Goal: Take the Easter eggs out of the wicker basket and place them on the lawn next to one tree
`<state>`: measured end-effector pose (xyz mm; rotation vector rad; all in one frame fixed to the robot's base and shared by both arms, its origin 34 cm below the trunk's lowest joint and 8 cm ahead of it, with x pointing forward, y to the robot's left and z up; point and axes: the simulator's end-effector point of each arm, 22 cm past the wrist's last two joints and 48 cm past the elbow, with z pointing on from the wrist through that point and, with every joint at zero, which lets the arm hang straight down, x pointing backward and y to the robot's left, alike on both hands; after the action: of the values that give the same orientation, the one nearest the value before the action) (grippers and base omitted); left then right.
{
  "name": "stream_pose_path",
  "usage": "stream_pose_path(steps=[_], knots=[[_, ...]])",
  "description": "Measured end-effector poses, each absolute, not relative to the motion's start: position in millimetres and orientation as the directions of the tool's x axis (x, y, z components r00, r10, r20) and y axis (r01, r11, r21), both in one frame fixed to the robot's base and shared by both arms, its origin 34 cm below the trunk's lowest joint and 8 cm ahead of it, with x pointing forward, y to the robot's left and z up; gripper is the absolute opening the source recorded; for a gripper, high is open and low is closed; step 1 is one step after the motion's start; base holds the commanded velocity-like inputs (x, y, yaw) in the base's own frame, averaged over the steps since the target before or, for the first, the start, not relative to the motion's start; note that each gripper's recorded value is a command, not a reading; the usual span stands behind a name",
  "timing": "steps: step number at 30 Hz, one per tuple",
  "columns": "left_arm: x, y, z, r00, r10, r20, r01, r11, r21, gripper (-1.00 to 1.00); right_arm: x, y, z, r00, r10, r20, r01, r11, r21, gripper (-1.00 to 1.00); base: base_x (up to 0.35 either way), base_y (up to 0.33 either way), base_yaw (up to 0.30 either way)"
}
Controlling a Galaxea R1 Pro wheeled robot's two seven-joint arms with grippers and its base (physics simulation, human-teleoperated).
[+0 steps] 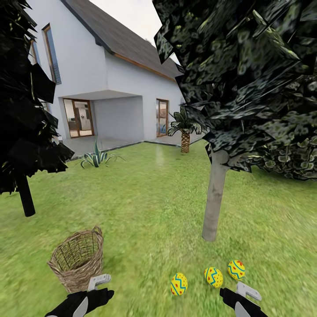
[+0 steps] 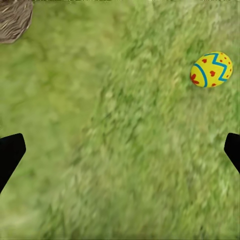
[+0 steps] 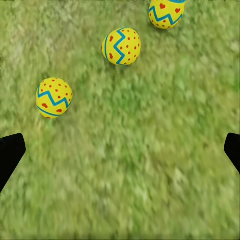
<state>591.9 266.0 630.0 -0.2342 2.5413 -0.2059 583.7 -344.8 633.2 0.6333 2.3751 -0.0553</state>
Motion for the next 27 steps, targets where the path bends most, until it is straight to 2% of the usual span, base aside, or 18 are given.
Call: stream_pose_path(steps=[27], knots=[[589.4,263.7,669.3,-0.822,-0.211,-0.529,-0.121,0.972,-0.199,1.0,580.6,-347.7,672.2,-0.649,0.423,-0.632,0.46,0.88,0.117,1.0,0.0,0.0,0.0]])
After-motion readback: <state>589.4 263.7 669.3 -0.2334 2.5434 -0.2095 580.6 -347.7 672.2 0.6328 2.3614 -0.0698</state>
